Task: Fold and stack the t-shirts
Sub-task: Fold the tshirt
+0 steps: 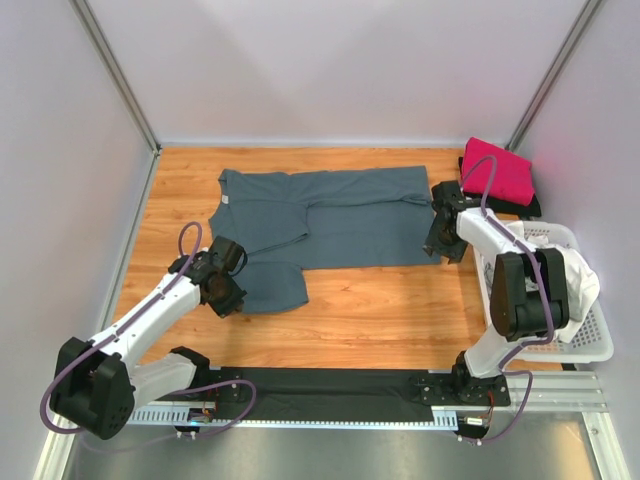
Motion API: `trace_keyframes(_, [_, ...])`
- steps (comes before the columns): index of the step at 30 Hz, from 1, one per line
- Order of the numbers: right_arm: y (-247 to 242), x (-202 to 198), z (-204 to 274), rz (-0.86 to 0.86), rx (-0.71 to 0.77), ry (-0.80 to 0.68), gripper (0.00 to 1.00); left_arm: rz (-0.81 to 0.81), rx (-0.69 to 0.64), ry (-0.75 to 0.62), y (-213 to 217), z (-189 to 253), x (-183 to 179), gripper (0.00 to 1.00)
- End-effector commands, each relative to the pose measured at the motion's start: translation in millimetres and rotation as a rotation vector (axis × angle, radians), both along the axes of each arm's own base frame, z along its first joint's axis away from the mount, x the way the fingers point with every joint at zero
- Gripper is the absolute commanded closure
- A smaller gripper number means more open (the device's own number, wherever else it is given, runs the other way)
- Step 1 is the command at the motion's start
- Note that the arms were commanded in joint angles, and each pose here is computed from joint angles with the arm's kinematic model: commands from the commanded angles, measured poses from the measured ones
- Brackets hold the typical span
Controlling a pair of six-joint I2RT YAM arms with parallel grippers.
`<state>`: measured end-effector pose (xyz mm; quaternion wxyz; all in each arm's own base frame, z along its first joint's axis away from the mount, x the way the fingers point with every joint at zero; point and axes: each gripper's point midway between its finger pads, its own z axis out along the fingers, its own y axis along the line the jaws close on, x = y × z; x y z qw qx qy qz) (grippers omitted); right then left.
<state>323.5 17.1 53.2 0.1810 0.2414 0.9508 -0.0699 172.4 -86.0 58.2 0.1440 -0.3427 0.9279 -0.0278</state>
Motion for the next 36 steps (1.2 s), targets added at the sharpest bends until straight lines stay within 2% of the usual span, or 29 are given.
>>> trace_keyframes(1, [1,9,11,0.027,0.001,-0.042,0.47,-0.011,0.006,-0.056,0,13,11,1.00])
trace_keyframes(3, [11,9,3,0.073,0.049,-0.028,0.48,-0.008,0.008,-0.061,2,14,10,1.00])
trace_keyframes(10, [25,4,-17,0.065,0.119,0.026,0.49,0.014,0.017,-0.069,7,16,5,1.00])
trace_keyframes(17, [8,-5,-29,0.001,0.047,0.067,0.52,0.018,0.016,-0.070,7,16,5,1.00])
trace_keyframes(27, [-6,9,-37,-0.016,-0.021,0.021,0.56,0.018,0.022,-0.068,8,17,4,1.00])
trace_keyframes(36, [-4,23,-12,-0.033,0.005,-0.090,0.58,0.012,0.017,-0.068,6,17,7,1.00])
